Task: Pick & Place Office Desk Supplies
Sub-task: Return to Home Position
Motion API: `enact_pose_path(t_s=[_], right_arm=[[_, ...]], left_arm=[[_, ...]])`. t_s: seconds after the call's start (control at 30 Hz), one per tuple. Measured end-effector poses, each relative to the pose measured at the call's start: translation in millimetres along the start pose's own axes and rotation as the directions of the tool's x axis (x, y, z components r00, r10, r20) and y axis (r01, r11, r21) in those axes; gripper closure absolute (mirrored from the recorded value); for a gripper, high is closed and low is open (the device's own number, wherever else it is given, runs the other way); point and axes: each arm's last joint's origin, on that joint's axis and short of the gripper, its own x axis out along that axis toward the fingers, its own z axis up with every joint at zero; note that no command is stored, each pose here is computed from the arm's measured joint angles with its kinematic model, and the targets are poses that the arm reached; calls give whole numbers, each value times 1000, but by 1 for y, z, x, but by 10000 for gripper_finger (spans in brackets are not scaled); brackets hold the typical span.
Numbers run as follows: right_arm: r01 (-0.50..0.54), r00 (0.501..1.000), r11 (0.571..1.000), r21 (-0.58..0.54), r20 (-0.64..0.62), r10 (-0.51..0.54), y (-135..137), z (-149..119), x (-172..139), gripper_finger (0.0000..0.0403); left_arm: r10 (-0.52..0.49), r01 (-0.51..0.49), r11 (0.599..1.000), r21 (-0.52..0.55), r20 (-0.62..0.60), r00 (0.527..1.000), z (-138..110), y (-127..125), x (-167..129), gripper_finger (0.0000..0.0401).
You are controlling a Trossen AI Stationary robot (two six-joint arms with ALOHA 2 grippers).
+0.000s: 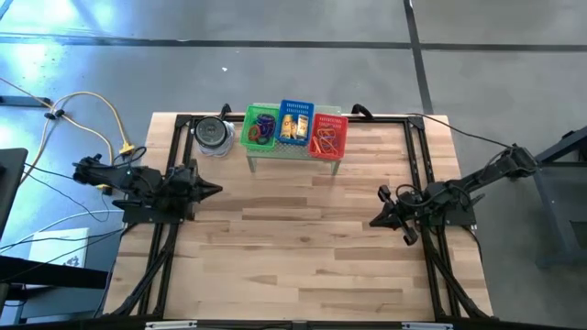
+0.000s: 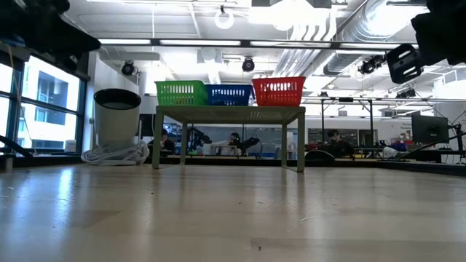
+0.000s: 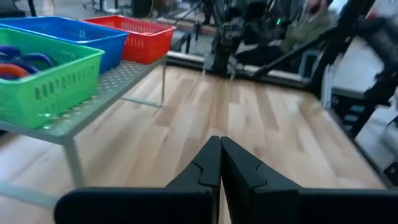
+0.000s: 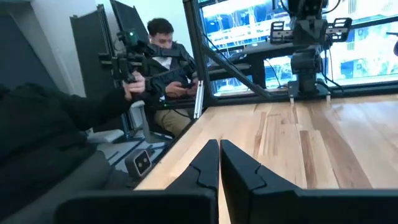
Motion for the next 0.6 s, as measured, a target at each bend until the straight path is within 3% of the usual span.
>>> enact_pose_path(t_s=[0.13,0.37,0.47,0.6], right_arm=[[49,999,999,-16,-4,-49,-2,-1,1,399],[321,947,943,86,-26,-320,-11,-8,-1,399],[346,937,933,100,-79,-339,-12,-13,-1,399],[302,949,947,106,-126,-289,-11,-17,-2,399]], left_arm=[[-11,14,999,-52,58,998,-17,1,7,401],[-8,10,999,-38,53,999,-33,1,15,401],[-10,12,1000,-29,69,998,-35,1,17,401],[3,-3,1000,4,138,990,-42,1,22,401]])
